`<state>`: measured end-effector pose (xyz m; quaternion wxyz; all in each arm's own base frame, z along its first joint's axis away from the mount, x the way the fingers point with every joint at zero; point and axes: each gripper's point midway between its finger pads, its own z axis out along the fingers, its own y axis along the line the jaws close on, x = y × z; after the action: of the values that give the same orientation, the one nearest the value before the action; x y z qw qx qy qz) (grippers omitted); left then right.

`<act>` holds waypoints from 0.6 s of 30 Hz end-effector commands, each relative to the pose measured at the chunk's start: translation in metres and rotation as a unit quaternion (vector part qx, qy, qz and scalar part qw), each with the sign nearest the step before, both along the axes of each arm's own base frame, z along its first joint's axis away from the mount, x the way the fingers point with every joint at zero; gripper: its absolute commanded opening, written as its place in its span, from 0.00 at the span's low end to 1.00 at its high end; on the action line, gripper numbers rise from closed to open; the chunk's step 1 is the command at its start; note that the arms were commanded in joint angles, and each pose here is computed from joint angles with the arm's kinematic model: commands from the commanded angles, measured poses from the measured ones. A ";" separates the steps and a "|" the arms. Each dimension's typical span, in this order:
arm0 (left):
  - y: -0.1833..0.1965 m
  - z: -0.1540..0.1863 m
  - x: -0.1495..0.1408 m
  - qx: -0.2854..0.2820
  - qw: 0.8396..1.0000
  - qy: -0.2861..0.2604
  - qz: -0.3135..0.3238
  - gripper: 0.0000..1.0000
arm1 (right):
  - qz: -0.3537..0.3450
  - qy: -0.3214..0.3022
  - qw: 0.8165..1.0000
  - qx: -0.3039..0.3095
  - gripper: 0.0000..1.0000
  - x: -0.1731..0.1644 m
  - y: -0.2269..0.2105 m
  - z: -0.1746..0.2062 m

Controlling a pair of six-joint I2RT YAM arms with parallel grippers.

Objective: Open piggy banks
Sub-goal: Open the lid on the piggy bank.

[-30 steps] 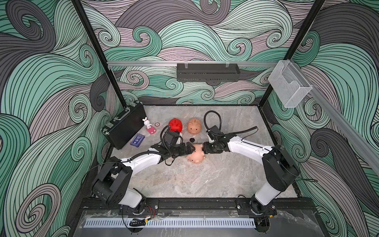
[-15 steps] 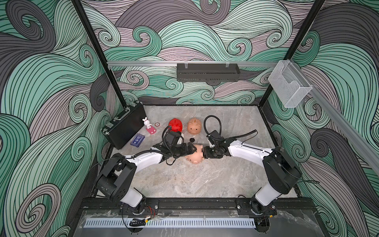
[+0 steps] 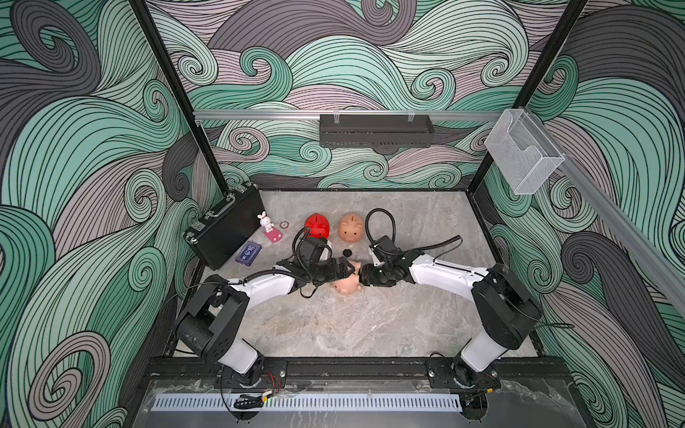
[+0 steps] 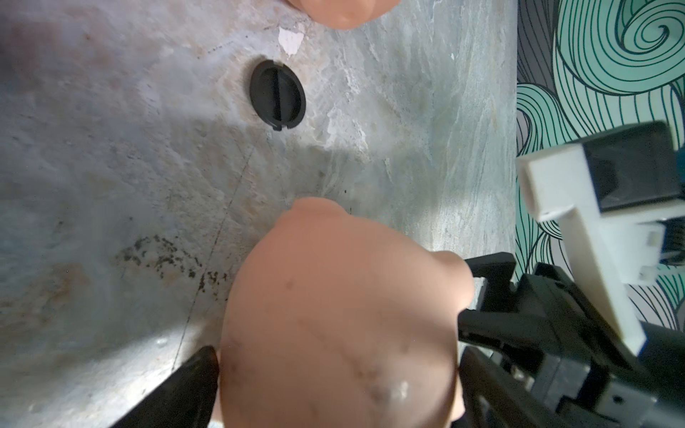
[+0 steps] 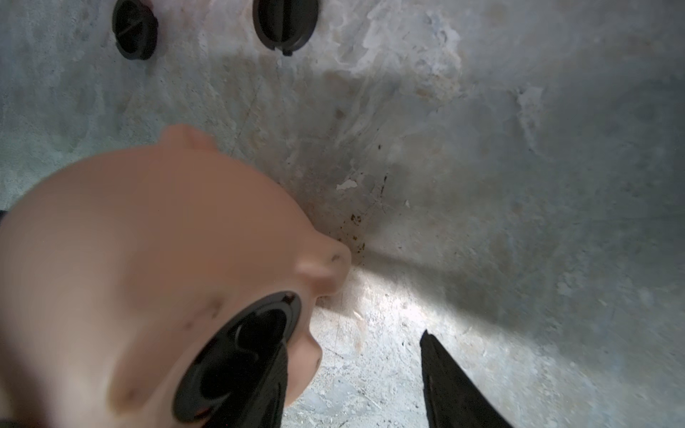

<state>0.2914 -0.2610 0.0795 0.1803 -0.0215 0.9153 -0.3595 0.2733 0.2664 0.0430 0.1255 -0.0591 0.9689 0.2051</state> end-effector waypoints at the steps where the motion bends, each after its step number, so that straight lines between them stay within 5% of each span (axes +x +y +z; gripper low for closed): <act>1: -0.004 0.008 0.005 -0.003 1.000 -0.011 -0.005 0.99 | 0.011 0.007 0.999 0.033 0.58 -0.003 0.017 0.002; 18: 0.021 -0.010 -0.010 0.061 0.998 0.003 0.005 0.96 | 0.028 -0.009 0.995 0.097 0.56 -0.015 0.041 0.015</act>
<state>0.2927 -0.2460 0.0771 0.1971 -0.0235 0.9262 -0.3207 0.2560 0.2910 0.0394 0.1076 -0.0618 0.9580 0.2584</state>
